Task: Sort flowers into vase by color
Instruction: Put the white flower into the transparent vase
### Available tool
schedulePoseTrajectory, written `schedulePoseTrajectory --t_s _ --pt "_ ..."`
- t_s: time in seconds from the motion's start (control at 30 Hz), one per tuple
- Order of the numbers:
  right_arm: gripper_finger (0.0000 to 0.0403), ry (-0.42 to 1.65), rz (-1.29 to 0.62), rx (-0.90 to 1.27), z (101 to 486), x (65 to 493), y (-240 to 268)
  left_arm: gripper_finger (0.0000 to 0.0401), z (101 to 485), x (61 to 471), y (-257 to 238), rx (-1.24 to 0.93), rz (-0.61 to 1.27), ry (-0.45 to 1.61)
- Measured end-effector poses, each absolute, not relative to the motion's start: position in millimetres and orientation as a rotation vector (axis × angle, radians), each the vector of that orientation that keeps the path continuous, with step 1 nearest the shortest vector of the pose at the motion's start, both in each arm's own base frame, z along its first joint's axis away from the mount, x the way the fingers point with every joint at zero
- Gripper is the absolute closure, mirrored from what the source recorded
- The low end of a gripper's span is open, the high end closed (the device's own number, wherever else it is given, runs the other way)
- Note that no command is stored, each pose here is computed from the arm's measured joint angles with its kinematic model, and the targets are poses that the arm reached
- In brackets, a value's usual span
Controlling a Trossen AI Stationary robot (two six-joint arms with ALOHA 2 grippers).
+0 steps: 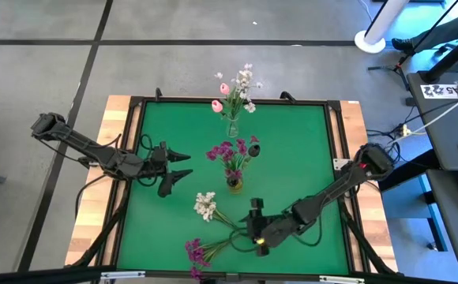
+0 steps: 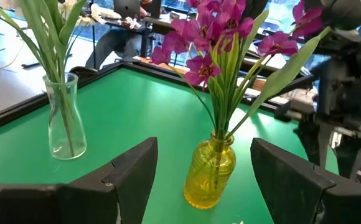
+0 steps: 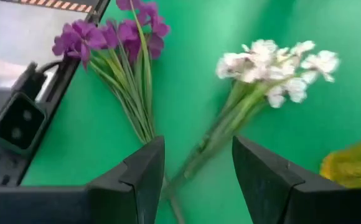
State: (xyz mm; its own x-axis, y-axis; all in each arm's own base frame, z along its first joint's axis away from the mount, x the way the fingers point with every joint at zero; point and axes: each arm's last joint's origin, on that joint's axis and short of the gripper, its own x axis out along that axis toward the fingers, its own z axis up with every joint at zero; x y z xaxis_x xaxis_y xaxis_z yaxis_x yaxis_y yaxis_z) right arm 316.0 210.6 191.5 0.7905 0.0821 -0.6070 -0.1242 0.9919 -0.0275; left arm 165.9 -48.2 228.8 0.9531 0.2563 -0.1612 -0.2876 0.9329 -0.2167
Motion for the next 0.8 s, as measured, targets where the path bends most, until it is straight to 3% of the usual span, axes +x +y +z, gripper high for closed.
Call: schedulePoseTrajectory --t_s 0.4,0.8 --pt "0.0214 0.748 -0.092 0.122 164 341 193 0.0148 228 166 -48 -0.236 0.282 0.139" --pt "0.0213 0.806 -0.017 0.227 132 353 197 0.0148 228 166 -48 -0.233 0.283 0.144"
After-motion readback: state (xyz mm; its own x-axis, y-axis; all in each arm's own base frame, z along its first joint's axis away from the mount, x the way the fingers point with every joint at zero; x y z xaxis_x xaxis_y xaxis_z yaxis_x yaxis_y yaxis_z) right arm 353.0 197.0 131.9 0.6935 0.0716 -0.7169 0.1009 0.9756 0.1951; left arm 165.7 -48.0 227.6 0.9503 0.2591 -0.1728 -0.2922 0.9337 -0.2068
